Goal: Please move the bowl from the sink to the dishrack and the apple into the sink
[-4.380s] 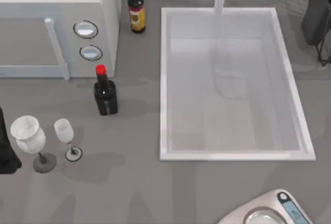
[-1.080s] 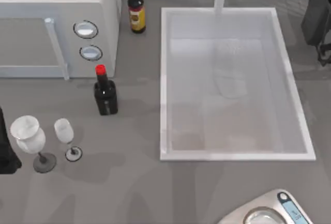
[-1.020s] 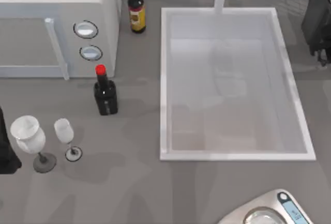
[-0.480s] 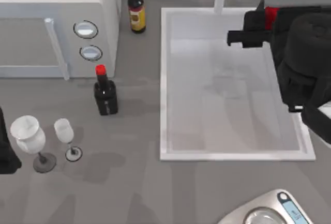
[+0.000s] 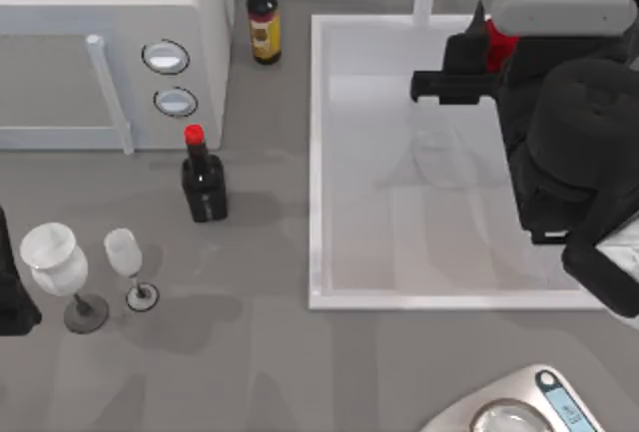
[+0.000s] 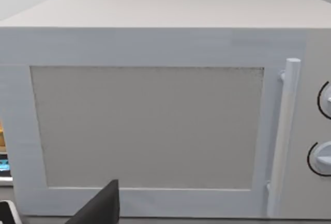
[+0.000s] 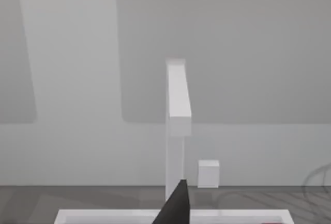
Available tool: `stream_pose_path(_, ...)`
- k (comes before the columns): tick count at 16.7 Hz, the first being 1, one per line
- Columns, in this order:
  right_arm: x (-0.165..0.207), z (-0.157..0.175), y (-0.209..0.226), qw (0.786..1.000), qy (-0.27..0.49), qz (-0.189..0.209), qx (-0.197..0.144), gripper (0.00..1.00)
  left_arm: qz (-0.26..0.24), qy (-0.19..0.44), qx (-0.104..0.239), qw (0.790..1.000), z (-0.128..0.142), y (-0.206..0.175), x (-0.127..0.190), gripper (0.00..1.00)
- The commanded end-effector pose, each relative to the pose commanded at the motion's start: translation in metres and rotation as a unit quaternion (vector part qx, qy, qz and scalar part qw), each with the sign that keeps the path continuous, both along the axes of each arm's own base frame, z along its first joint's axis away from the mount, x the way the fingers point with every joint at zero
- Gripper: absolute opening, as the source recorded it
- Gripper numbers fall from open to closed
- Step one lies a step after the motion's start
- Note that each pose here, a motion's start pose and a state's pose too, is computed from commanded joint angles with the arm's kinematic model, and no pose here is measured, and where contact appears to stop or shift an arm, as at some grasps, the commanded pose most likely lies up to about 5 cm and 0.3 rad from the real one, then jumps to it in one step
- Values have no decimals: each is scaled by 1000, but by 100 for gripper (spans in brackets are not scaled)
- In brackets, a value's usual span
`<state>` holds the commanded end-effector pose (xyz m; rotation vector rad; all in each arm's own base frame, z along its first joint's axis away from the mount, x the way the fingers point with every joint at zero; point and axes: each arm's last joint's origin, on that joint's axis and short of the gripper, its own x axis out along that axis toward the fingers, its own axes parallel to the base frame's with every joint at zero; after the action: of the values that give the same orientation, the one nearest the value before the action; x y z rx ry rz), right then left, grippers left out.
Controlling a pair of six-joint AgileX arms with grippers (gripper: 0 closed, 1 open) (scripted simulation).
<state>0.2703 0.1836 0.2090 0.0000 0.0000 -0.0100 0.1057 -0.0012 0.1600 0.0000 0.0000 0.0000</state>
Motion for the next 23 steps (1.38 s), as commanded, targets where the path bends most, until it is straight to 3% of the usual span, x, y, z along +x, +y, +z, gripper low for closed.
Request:
stream_pose_path(5,4,-19,5,1000,6,1,-4,0,0,0,0,1000,0,0,0,100)
stream_pose_path(16,3,-139,5,1000,-6,3,5,0,0,0,0,1000,0,0,0,100)
stream_pose_path(22,0,-150,0,1000,0,0,0,0,0,0,0,1000,0,0,0,100)
stream_pose_path(23,0,-150,0,1000,0,0,0,8,0,0,0,1000,0,0,0,100)
